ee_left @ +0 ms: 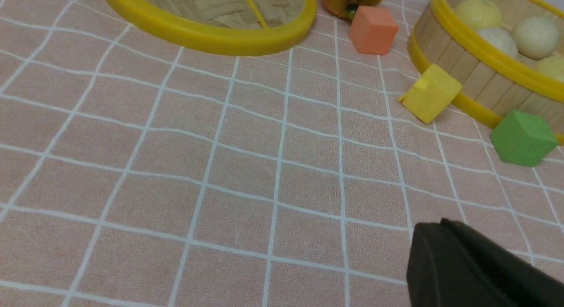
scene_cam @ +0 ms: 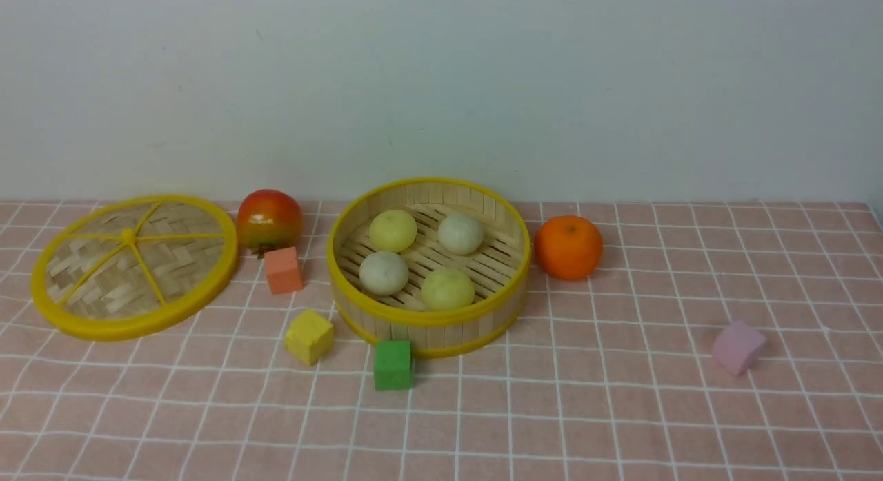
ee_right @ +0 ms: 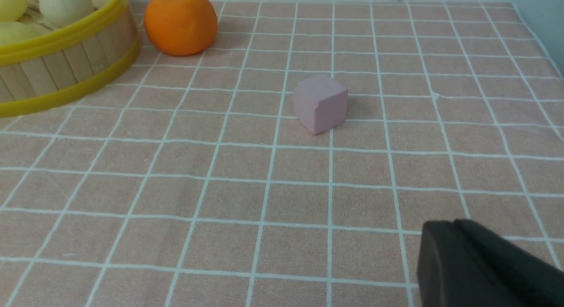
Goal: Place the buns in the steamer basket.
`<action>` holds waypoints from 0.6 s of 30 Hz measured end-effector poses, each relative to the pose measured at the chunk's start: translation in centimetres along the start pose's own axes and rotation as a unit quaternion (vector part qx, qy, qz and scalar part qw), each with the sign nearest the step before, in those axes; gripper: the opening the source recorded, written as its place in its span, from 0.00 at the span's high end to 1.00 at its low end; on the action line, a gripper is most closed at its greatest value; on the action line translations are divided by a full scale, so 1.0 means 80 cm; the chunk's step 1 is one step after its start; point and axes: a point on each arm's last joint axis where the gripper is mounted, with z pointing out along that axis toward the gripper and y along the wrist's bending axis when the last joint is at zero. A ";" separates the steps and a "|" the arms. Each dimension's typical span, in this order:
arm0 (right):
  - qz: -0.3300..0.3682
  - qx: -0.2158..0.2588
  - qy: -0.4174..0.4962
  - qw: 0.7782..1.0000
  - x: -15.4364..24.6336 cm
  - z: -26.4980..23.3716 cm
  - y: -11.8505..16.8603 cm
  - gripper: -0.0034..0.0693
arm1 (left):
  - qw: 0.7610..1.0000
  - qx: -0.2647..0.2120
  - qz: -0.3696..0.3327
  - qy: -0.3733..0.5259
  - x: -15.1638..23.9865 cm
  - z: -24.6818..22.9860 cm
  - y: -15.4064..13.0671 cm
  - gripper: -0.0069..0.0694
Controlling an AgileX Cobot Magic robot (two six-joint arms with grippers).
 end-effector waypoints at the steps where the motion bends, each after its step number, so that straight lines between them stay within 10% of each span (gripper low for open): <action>1: 0.000 0.000 0.000 1.000 0.000 0.000 0.000 0.90 | 1.000 0.000 0.000 0.000 0.000 0.000 0.000 0.93; 18: 0.000 0.000 0.000 1.000 0.000 0.000 0.000 0.87 | 1.000 0.000 0.000 0.000 0.000 0.000 0.000 0.93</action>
